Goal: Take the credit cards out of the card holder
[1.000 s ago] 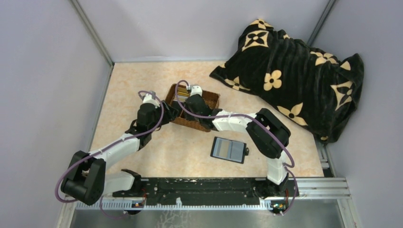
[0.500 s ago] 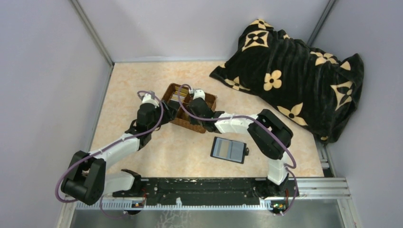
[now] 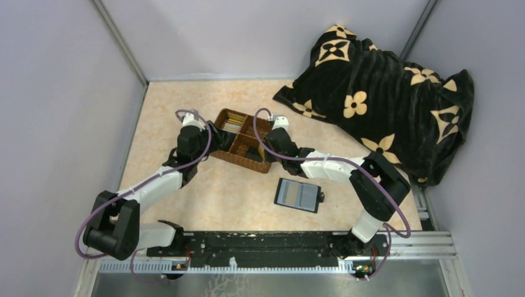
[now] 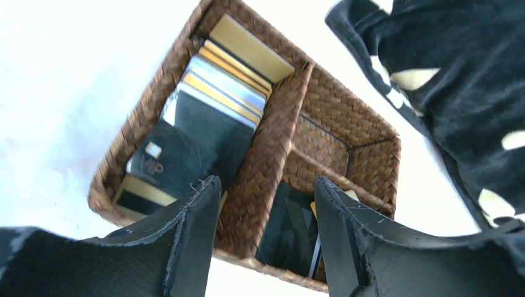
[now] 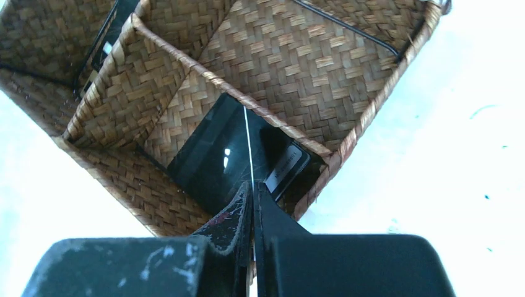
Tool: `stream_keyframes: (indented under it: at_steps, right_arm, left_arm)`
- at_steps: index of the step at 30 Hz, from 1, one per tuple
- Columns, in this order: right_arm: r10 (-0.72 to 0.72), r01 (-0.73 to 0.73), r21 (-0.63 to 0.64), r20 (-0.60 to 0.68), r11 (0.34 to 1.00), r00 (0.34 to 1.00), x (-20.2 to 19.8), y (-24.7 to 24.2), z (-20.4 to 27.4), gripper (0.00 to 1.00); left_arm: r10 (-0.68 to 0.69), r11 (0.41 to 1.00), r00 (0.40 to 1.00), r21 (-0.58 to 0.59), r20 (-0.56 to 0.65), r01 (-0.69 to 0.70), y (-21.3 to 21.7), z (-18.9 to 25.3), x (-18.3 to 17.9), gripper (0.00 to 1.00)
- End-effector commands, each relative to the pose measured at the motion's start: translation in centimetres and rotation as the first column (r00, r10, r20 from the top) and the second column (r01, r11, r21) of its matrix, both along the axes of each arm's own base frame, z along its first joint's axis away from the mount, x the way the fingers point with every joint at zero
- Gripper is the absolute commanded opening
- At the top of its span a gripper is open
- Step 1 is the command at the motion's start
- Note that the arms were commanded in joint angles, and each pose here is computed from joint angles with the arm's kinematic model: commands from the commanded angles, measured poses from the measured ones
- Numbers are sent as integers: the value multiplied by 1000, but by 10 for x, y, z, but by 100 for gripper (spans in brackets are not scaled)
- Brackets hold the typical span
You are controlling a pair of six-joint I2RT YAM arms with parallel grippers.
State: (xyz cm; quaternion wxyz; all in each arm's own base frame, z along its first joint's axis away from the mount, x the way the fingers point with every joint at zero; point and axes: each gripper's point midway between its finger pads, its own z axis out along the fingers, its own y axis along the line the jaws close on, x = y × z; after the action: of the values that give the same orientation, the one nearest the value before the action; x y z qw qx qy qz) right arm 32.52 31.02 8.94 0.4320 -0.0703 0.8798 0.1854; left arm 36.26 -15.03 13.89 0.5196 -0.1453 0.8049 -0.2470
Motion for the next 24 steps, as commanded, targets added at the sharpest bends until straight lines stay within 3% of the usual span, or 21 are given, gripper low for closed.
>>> stream_keyframes:
  at_steps: [1,17,24]
  right_arm:
    - [-64,63,21,37,998,997,10,-21,16,0]
    - [-185,185,-6,53,983,981,49,-71,14,0]
    - [-193,193,5,86,981,977,66,-75,28,0]
  left_arm:
    - [50,999,995,-14,86,-49,10,33,27,64]
    - [66,997,996,-38,65,-63,21,26,31,64]
    - [62,997,998,-42,31,-60,19,3,31,64]
